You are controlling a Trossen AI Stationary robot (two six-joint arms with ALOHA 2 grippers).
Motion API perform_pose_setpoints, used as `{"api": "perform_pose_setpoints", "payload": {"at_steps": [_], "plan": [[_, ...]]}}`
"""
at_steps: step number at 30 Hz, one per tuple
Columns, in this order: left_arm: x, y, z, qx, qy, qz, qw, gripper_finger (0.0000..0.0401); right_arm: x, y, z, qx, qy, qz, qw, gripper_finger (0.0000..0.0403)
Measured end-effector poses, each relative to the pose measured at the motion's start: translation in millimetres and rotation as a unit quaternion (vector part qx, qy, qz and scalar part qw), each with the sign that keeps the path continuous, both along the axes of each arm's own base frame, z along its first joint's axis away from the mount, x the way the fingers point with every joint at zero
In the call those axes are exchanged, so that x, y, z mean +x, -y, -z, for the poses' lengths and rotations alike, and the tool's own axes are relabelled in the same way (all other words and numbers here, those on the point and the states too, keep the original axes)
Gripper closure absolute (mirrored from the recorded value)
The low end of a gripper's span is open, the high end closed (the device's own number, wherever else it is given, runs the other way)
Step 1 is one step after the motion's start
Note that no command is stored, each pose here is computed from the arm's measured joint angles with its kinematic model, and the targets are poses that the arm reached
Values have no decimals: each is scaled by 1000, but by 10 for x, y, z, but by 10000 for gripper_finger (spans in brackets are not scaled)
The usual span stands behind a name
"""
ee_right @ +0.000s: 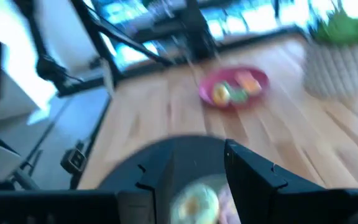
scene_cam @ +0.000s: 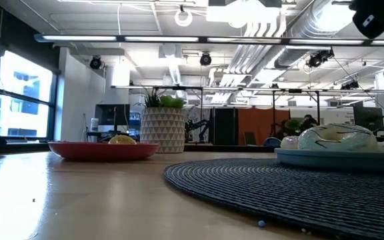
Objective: Pick & Place donuts
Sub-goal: Return to Home Position
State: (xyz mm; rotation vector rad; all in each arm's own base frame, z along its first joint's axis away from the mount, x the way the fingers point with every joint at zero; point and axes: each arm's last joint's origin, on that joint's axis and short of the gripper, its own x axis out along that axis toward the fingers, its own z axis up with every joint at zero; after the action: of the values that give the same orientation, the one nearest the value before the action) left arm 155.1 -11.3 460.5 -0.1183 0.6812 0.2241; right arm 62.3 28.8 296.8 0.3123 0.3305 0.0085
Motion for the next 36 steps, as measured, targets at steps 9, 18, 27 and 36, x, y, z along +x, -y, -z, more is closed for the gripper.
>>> {"api": "perform_pose_setpoints", "payload": {"at_steps": [9,18,27,36], "plan": [[-465,12,1165,-30,198,93,975,281,102,-90,362,-73,124,-46,988,274],[-510,28,1968,33,334,158,929,281,233,-212,715,-165,215,-145,952,274],[-542,-7,2019,57,363,109,923,281,327,-23,738,-203,205,-110,951,274],[-572,-21,1996,84,373,98,919,281,364,142,799,-182,178,-132,958,274]]}}
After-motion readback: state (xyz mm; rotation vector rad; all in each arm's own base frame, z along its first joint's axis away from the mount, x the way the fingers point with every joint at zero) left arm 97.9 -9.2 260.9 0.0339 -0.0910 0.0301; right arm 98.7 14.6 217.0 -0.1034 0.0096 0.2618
